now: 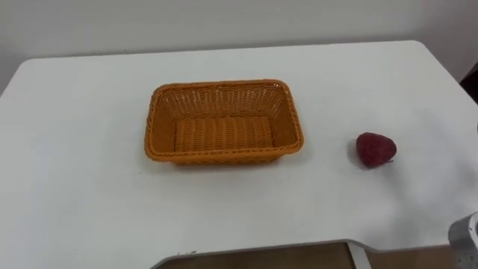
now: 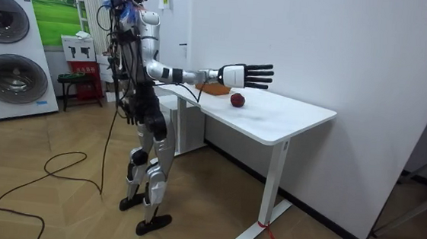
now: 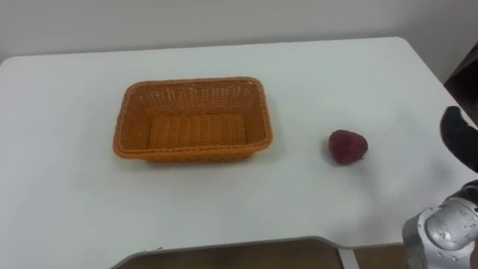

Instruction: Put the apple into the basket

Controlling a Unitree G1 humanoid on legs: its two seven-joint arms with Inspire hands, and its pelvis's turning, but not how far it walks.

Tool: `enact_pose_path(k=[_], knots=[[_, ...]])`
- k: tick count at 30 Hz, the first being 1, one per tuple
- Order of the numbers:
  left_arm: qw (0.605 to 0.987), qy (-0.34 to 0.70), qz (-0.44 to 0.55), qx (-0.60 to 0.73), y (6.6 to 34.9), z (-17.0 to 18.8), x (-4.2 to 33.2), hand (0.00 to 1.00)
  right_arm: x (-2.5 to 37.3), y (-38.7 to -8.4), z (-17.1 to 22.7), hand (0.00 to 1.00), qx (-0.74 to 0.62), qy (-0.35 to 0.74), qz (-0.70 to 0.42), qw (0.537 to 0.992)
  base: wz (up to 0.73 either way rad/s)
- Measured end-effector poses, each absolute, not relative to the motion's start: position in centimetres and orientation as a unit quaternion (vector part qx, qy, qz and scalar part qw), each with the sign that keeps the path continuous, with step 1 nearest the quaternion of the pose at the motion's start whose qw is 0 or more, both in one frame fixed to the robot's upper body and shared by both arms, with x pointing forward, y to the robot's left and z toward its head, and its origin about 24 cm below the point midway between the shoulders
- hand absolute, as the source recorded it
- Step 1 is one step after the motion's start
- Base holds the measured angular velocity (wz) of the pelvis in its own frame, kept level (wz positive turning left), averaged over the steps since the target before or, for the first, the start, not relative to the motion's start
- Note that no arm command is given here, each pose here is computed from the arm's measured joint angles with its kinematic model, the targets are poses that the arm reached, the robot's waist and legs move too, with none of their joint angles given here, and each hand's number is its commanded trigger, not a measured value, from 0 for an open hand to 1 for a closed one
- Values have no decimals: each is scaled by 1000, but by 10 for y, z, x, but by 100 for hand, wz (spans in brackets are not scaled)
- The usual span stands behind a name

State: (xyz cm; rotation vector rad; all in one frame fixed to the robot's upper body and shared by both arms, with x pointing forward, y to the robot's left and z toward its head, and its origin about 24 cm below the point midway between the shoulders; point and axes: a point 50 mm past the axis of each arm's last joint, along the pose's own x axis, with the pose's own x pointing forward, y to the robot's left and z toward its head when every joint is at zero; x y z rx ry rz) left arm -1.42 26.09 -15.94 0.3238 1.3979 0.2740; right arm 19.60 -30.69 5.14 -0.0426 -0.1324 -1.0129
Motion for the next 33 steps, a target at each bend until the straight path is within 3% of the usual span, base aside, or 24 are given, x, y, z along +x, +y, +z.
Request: enact_pose_path(k=[12, 33], knots=[[745, 640, 106, 157, 257, -160, -14, 0, 211, -270, 18, 0, -67, 11, -318, 946, 2], [751, 636, 83, 157, 259, -160, -6, 0, 214, -256, 1, 0, -115, 55, -204, 971, 3]])
